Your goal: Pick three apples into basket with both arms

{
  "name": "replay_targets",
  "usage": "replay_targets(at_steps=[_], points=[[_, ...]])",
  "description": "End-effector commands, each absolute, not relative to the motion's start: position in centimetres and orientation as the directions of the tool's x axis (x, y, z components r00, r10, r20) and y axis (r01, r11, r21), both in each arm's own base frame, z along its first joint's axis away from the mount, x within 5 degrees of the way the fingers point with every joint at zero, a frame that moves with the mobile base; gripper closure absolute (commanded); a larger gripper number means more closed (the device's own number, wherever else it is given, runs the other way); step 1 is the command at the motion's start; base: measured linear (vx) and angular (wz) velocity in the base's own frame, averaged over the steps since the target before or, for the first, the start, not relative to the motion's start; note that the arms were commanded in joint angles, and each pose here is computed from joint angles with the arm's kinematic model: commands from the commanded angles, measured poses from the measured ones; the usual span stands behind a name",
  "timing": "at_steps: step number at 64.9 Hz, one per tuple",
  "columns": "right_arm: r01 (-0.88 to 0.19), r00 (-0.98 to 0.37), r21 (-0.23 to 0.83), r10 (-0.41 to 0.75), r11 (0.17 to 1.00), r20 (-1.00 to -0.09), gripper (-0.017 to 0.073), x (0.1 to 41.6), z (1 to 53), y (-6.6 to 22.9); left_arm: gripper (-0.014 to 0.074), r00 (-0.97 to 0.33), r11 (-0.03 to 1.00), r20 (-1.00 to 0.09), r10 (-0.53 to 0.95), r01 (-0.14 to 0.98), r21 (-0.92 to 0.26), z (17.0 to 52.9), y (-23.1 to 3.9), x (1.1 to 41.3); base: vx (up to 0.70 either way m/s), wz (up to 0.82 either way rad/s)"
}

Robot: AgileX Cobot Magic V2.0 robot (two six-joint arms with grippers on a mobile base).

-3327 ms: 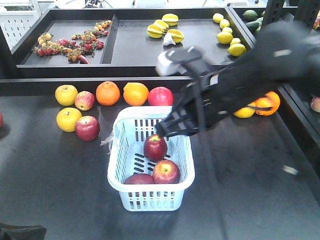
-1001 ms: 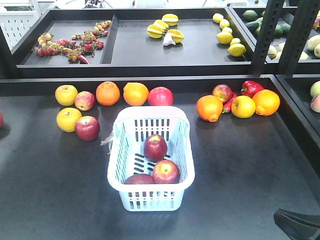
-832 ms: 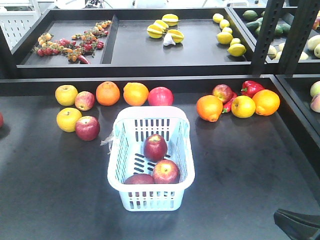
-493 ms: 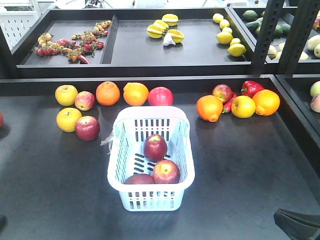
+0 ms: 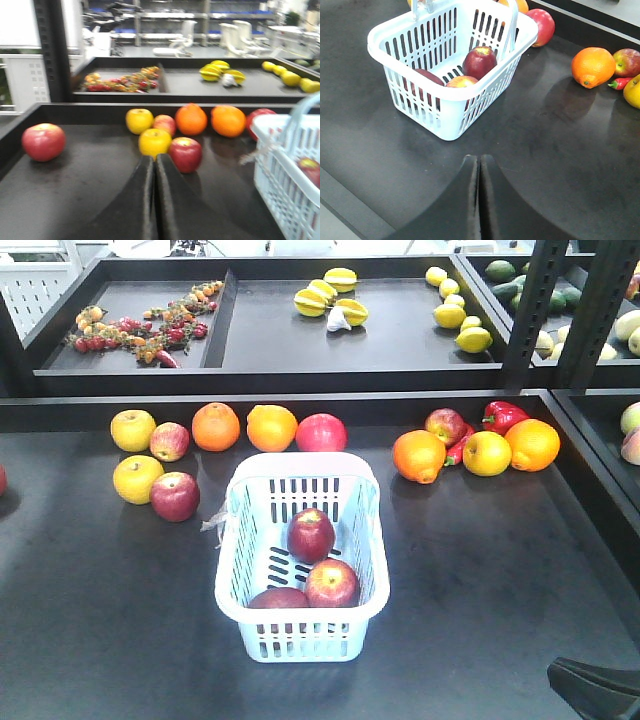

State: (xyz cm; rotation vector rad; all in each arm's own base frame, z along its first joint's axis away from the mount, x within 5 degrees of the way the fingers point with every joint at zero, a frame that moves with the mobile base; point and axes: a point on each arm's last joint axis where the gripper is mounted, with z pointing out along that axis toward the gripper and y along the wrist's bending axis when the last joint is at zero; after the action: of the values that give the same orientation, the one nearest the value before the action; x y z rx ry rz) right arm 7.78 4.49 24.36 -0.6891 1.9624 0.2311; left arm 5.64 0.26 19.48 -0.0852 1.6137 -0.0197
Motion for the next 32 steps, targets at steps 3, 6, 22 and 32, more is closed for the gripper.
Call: replay_targets(at_steps=[3,6,22,32], points=[[-0.542,-0.269,-0.143,-0.333,0.828,-0.904,0.0564,8.2,25.71,4.63,0.06,0.057,0.994,-0.995,-0.079,-0.073,-0.083,19.67,0.44,5.6,0.0,0.0],[-0.542,-0.269,-0.143,-0.333,0.828,-0.904,0.0564,8.2,25.71,4.63,0.06,0.068,0.993,-0.995,-0.078,-0.082,-0.084,19.77,0.49,5.59,0.0,0.0],[-0.542,-0.269,-0.143,-0.333,0.828,-0.904,0.0564,8.2,25.71,4.63,0.06,0.092,0.992,-0.993,-0.075,-0.097,-0.084,19.97,0.58,5.57,0.0,0.0],[-0.542,-0.269,-0.143,-0.333,0.828,-0.904,0.0564,8.2,25.71,4.63,0.06,0.104,0.989,-0.99,-0.099,-0.095,-0.109,20.06,0.6,5.56,0.0,0.0]])
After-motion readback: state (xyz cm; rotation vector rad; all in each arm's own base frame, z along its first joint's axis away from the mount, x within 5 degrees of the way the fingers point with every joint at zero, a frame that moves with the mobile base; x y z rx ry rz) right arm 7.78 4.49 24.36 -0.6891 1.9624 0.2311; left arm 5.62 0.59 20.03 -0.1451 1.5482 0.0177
